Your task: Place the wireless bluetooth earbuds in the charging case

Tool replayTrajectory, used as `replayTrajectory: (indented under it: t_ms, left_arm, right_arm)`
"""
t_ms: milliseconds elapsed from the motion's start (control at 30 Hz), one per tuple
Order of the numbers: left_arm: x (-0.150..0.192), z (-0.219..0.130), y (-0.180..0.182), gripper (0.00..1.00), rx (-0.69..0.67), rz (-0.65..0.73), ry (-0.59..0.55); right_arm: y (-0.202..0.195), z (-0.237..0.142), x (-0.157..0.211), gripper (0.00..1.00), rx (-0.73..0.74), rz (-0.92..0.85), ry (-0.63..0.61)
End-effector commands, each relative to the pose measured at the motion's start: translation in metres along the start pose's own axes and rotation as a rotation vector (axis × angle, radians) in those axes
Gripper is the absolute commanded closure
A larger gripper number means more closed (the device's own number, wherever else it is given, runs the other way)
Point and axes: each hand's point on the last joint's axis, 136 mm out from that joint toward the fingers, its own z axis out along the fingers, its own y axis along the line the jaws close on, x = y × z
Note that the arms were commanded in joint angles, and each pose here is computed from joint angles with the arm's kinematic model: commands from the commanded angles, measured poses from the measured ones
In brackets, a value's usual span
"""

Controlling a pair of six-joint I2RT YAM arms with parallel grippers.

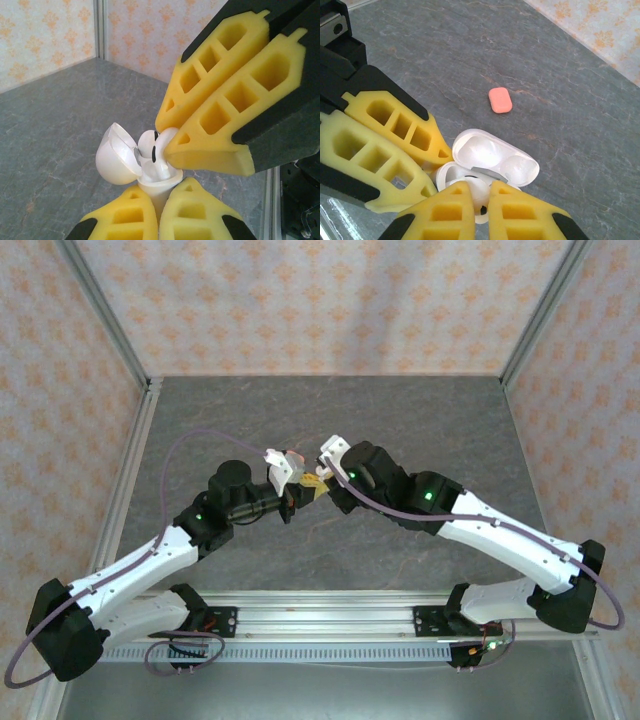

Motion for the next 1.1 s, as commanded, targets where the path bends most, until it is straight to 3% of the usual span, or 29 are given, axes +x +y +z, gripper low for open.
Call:
replayTrajectory:
  t_ms: [0,700,1067]
  left_arm:
    - [-0.037,-0.008,-0.005,1.00,0.003,0.035,-0.103]
    - [-0.037,-0.007,-0.002,1.00,-0.010,0.036,-0.111]
    - [-0.038,-0.008,0.000,1.00,-0.022,0.045,-0.117]
  right_arm:
    - [0.013,-0.005,-0.005,0.90,-0.073,-0.020,-0.034]
    - [0.043,-0.010,-0.006,0.76,-0.250,-0.027,-0.006]
    - [0.036,-0.012,-0.010,0.69,-0.240,0.014,0.038]
